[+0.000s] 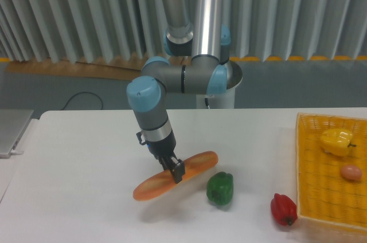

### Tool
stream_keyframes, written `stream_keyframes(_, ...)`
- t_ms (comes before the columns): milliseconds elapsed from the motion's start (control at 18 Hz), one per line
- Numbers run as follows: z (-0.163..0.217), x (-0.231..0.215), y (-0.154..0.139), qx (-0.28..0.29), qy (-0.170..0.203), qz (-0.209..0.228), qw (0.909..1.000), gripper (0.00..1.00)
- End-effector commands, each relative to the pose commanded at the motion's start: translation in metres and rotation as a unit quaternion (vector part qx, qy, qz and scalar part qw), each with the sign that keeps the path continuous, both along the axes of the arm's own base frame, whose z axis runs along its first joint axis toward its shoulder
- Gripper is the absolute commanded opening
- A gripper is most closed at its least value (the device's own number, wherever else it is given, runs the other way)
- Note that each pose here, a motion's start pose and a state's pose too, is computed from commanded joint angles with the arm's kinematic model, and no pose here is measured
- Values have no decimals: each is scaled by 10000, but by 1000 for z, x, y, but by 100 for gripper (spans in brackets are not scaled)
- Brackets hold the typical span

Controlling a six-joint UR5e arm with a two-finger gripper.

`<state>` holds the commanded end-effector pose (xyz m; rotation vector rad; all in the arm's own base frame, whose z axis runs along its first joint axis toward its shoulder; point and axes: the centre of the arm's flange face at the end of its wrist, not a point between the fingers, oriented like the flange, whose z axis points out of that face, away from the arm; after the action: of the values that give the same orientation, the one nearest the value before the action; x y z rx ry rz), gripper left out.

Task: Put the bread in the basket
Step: 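Close the gripper on the bread loaf and lift it, then carry the lifted loaf over the orange mesh basket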

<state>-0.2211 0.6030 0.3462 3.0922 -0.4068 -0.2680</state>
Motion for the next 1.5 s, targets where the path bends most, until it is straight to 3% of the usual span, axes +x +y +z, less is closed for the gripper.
stream_keyframes(333,22,-15,-16,188,-209,132,9995,58)
stream_keyframes(833,53,-44,-58,-72,-387,-142,9991,58)
stream_keyframes(1111,56,-65,-73,-110,-401,20,9991,58)
stream_keyframes(1500,73,-117,-122,-215,-489,41,9986,58)
